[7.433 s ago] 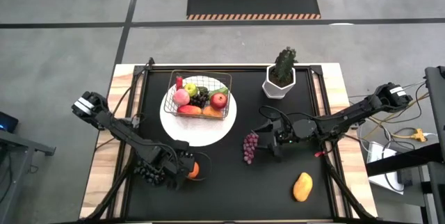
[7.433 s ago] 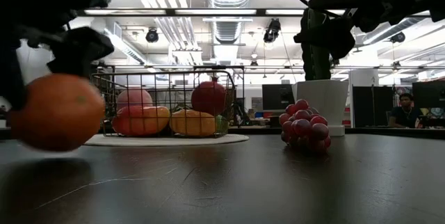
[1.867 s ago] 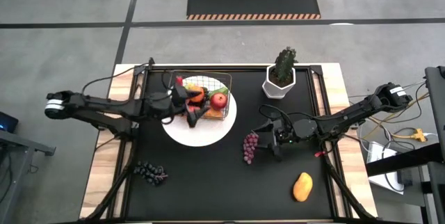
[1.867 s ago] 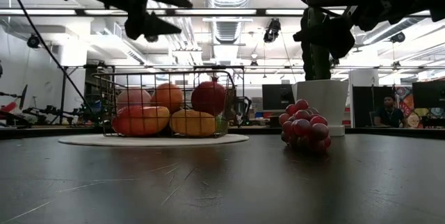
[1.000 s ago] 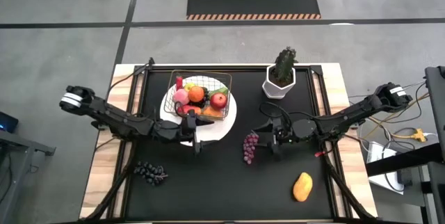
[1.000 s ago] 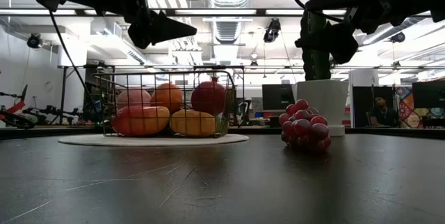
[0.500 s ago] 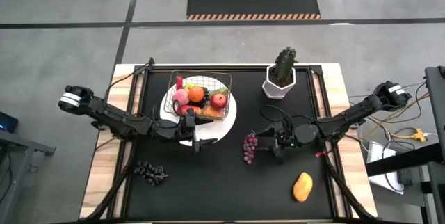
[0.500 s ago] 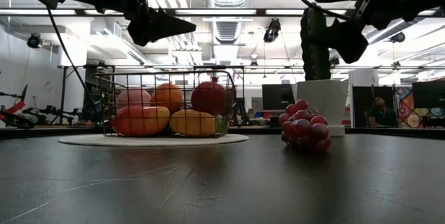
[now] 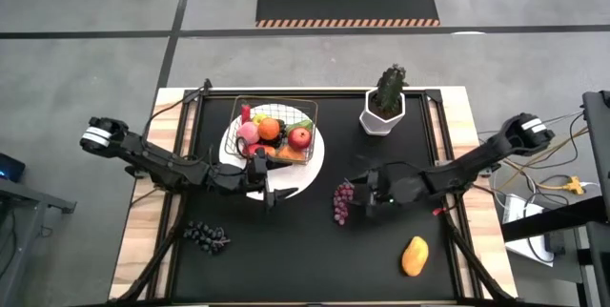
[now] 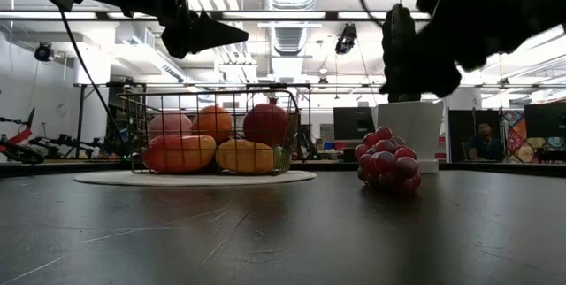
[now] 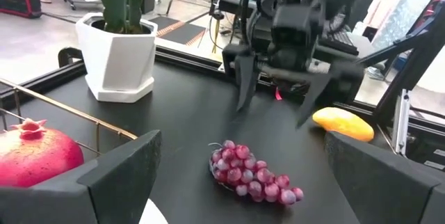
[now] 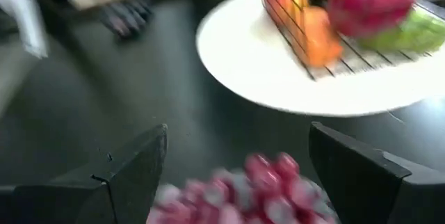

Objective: Build produce basket
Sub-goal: Put the red grapes in the gold wire basket, then put the black grapes in the gold wire basket

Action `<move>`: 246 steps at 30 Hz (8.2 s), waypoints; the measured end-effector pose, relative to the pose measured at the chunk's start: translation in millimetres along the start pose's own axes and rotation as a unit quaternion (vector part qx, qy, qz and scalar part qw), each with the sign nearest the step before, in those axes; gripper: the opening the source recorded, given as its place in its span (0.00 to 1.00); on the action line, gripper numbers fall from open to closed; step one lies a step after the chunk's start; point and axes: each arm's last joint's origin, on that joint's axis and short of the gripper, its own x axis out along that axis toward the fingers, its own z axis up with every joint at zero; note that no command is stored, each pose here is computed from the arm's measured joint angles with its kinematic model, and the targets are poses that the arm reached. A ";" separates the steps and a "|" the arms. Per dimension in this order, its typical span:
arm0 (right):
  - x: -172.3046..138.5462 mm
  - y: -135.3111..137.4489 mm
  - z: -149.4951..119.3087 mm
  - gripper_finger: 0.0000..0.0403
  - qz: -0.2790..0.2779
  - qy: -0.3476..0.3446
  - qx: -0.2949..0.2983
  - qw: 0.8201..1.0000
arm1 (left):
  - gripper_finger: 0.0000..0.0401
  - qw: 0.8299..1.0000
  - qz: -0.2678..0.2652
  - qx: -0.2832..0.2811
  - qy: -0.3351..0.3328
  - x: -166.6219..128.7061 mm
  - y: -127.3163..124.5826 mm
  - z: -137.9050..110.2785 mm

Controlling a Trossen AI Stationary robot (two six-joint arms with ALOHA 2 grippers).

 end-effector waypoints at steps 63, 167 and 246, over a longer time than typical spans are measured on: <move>36.9 15.4 19.6 0.02 -0.114 0.090 -0.136 0.980 | 0.95 0.991 0.050 0.097 -0.077 -18.1 5.1 30.7; 169.2 -31.1 161.6 0.42 -0.242 -0.047 -0.132 0.960 | 0.95 0.968 0.068 0.158 -0.181 -89.6 34.5 53.4; 31.0 17.0 89.9 0.39 -0.053 -0.019 -0.311 0.949 | 0.74 0.700 0.125 0.170 0.683 -119.1 -107.1 -98.3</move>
